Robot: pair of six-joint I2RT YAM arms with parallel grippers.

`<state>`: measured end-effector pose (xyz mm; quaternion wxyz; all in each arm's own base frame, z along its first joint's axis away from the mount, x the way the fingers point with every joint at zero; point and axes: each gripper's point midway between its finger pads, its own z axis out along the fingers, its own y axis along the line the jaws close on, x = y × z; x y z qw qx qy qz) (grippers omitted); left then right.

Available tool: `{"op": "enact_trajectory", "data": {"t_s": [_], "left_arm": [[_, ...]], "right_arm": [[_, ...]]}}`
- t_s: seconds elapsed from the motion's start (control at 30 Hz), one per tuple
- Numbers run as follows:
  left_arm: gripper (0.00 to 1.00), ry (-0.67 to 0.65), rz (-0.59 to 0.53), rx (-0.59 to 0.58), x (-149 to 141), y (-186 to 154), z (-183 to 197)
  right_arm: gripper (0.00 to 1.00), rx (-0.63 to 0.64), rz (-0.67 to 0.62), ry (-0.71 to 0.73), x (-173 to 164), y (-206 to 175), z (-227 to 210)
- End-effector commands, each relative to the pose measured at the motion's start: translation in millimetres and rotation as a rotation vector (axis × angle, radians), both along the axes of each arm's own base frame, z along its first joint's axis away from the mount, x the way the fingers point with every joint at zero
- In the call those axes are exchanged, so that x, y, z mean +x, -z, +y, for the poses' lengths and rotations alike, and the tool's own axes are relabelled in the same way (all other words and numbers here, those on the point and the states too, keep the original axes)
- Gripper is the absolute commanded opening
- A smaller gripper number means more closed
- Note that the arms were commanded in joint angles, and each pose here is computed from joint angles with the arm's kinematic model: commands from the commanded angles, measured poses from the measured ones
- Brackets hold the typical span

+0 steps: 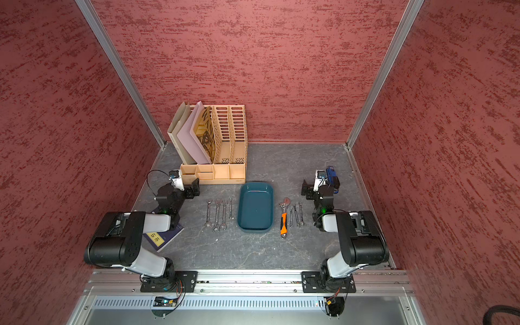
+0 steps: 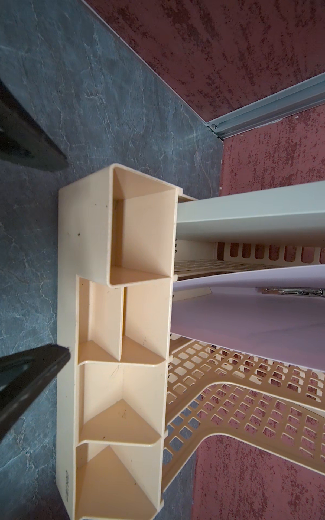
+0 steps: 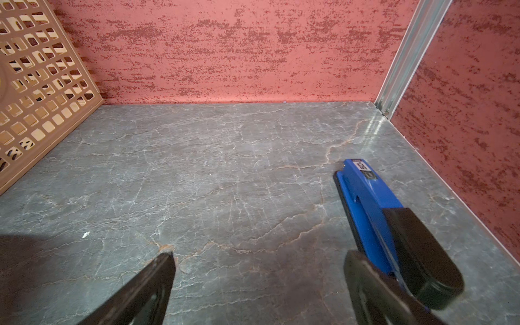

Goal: Take out the wrench from the storage box
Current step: Reset both arms

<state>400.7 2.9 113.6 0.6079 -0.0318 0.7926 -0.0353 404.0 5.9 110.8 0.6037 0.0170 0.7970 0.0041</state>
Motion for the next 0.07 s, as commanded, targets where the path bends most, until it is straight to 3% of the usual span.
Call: {"op": "enact_trajectory", "data": {"t_s": [0.0,0.03], "left_arm": [[1.0,-0.009,0.002,0.018,0.6,0.6,2.3],[1.0,-0.009,-0.001,0.019,0.8,-0.5,2.1]], "right_arm": [[0.98,-0.004,-0.031,-0.007,1.5,-6.6,-1.1],[0.98,-0.004,-0.03,-0.007,1.3,-6.2,-0.8]]}}
